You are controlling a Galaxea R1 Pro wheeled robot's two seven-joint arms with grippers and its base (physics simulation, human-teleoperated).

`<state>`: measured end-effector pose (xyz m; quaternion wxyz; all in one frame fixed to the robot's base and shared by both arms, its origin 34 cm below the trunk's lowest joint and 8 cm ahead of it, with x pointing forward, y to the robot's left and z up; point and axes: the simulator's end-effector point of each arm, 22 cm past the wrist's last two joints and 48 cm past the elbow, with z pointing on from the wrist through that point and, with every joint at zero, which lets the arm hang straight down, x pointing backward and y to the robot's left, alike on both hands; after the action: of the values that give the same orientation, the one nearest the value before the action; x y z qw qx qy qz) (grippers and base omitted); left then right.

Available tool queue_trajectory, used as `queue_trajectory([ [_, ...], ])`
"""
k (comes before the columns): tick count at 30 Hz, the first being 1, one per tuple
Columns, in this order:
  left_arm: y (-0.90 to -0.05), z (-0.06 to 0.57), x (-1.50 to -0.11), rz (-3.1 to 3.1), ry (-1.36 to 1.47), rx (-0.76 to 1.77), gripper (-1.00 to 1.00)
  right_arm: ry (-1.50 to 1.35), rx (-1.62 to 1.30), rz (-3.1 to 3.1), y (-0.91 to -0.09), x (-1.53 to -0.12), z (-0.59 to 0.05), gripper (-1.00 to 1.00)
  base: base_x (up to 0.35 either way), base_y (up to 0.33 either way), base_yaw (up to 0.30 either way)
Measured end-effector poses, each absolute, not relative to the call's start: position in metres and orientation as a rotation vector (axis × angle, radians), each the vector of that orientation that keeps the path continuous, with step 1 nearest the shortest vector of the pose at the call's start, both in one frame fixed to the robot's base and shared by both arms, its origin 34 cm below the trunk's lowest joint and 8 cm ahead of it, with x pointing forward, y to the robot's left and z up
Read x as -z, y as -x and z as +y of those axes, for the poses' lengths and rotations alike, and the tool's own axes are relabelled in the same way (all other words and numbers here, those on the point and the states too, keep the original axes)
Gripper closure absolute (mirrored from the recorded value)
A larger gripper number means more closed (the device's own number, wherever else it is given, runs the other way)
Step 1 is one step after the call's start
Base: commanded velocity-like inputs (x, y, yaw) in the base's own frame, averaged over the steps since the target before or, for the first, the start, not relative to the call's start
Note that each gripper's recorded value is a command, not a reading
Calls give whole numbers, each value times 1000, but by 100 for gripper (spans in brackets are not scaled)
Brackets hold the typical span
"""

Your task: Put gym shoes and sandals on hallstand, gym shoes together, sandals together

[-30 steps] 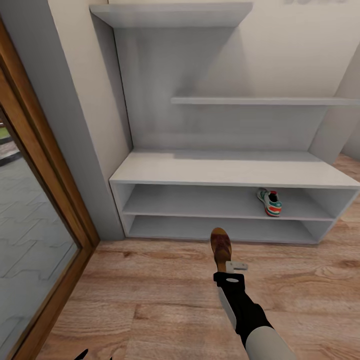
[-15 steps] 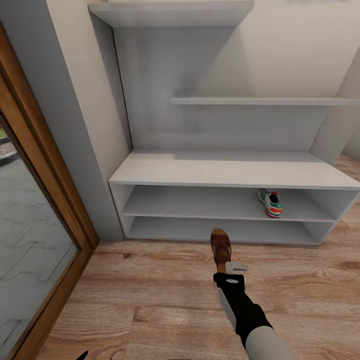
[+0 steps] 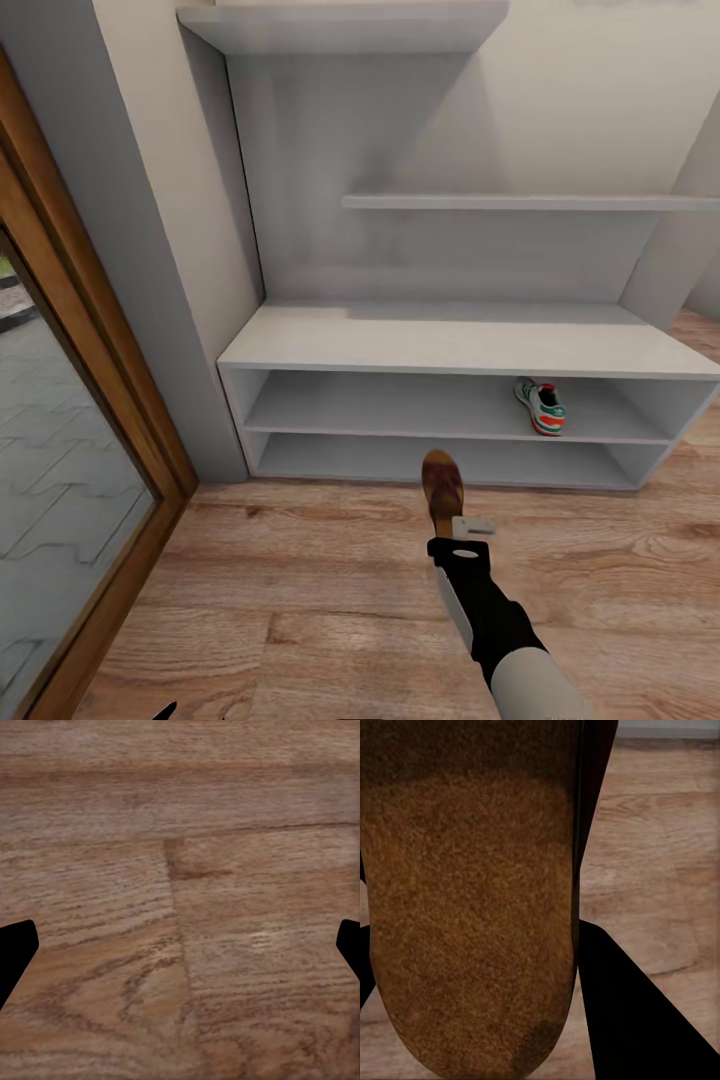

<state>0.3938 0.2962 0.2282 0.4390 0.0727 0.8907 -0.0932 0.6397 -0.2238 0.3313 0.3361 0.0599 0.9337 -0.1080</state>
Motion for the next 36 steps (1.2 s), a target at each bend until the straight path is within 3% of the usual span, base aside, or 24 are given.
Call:
queue_trajectory([
  [20, -389, 295, -225, 2226, -186, 237, -100, -162, 302, 2450, -676, -411, -239, 100, 0, 0, 0],
  [36, -366, 294, -200, 2302, -180, 249, -100, -183, 269, 2521, -669, -367, -235, 100, 0, 0, 0],
])
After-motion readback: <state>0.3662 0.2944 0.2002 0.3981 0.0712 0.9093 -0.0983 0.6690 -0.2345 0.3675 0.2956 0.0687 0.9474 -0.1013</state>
